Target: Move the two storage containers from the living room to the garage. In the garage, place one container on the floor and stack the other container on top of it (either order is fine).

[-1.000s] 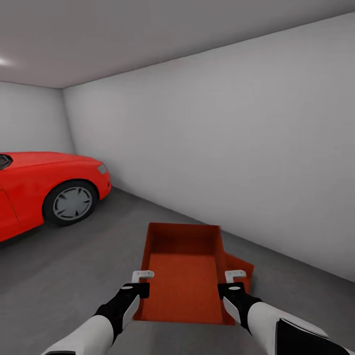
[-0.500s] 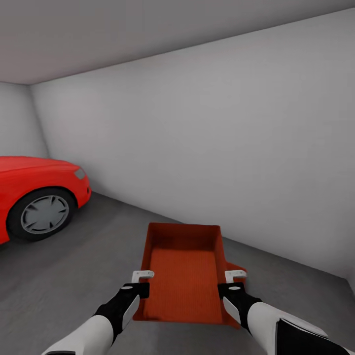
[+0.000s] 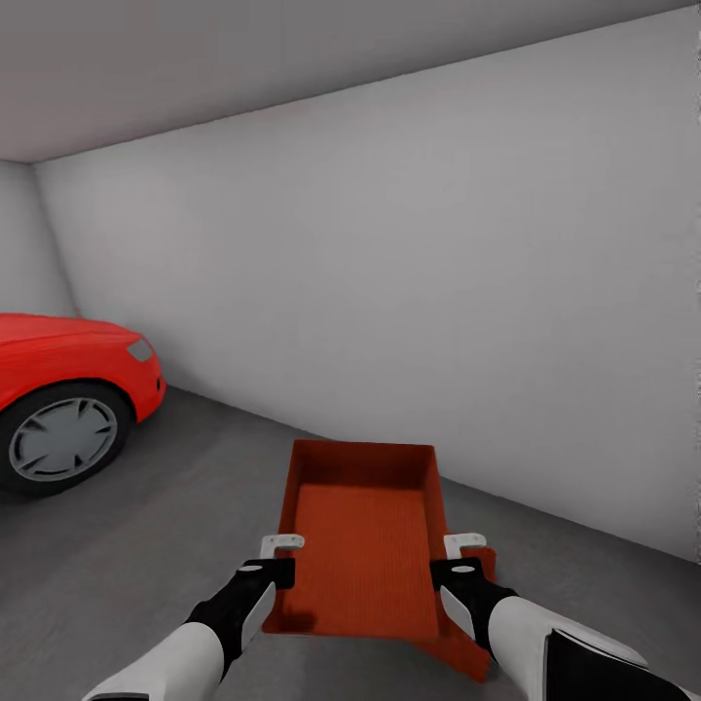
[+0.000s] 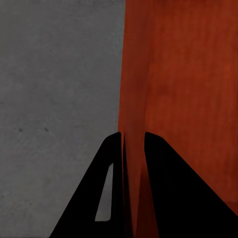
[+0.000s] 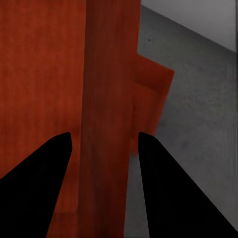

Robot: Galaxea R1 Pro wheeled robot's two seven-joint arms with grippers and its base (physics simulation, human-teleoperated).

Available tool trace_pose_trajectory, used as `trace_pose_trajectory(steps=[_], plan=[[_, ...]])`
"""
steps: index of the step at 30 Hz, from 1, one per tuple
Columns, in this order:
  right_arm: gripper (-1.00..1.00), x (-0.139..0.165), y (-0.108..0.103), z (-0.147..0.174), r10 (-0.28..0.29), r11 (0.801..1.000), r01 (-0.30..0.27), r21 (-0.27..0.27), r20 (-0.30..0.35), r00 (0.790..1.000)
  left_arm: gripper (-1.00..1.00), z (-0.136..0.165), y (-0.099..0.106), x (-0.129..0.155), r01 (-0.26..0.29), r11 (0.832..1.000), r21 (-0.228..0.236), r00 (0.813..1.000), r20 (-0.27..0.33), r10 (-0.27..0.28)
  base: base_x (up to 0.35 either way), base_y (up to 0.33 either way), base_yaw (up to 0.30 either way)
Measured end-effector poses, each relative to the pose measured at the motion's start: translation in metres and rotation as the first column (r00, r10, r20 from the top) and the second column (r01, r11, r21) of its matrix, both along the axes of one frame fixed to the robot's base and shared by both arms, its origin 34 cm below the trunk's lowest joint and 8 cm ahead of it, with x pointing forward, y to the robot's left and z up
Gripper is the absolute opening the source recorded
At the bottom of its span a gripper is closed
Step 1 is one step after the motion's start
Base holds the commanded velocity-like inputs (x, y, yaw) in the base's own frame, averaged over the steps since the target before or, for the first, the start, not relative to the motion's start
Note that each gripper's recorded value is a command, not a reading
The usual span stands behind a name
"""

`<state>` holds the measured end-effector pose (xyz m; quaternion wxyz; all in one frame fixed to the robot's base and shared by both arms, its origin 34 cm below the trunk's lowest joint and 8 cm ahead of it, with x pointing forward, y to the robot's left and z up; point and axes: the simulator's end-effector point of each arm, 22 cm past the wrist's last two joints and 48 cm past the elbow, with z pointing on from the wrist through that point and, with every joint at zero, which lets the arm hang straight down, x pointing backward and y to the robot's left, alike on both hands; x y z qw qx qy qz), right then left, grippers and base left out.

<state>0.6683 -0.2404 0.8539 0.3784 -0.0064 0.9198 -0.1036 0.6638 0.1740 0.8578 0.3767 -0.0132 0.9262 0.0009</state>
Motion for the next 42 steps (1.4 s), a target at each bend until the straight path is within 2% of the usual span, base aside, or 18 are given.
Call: trace_pose_trajectory(steps=[27, 33, 42], plan=[[-1.0, -0.0001, 0.0006, 0.0001, 0.002, 1.0, -0.002, -0.003, -0.001, 1.0, -1.0, -0.0006, 0.0007, -0.0004, -0.002, 1.0, -0.002, 1.0, 0.0, 0.002, 0.321, 0.104, -0.239], [-1.0, 0.0005, 0.0, -0.0001, 0.005, 1.0, -0.005, -0.006, -0.001, 1.0, -1.0, -0.0019, 0.0, -0.0007, -0.003, 1.0, -0.003, 1.0, 0.001, 0.003, 0.071, 0.022, -0.059], [-1.0, 0.0008, -0.0003, 0.0001, 0.005, 1.0, -0.005, -0.006, 0.0, 1.0, -1.0, -0.0018, -0.0002, -0.0005, -0.004, 1.0, -0.003, 1.0, 0.002, 0.004, 0.004, 0.001, -0.226]])
